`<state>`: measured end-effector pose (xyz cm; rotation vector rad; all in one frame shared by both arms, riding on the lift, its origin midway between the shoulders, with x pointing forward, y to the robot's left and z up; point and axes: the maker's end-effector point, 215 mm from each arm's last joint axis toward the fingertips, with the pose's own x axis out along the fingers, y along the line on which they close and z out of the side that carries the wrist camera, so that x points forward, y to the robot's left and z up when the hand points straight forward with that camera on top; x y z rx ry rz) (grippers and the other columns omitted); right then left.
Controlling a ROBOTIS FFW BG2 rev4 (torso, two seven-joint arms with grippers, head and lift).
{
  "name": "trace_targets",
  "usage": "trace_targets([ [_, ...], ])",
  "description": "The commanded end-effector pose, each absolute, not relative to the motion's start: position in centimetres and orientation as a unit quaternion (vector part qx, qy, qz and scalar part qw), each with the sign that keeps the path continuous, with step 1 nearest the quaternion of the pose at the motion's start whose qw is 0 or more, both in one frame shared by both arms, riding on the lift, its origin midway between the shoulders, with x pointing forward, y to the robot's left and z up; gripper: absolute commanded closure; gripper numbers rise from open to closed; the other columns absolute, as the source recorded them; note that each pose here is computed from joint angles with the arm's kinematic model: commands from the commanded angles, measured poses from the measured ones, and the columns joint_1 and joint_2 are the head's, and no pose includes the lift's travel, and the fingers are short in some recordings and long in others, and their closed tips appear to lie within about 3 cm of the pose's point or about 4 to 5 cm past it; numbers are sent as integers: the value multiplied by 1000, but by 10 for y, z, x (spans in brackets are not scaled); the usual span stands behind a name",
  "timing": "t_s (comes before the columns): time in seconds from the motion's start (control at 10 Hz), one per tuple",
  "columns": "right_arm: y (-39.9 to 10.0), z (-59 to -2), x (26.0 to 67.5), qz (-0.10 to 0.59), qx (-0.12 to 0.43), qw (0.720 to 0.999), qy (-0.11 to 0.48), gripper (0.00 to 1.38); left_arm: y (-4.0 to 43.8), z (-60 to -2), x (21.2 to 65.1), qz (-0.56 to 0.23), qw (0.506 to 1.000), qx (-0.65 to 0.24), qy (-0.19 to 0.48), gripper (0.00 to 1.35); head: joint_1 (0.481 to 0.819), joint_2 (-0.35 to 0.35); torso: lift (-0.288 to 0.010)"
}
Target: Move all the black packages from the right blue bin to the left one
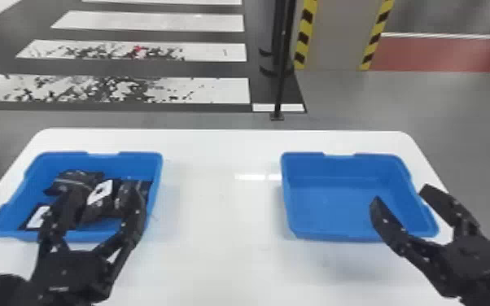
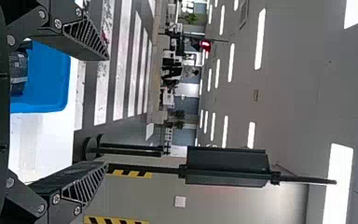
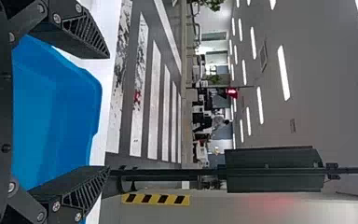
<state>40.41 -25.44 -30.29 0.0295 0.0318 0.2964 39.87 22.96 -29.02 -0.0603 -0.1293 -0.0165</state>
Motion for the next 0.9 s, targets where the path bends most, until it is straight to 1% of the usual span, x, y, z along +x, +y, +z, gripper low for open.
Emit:
trace_targets([
  [0.0, -255, -301, 402, 145, 16, 989, 13, 193, 230, -290, 399, -8, 997, -30, -65, 256, 695, -35, -140],
  [0.8, -259, -298, 398, 134, 23, 991, 5, 194, 233, -291, 397, -5, 997, -29, -65, 256, 695, -40, -140],
])
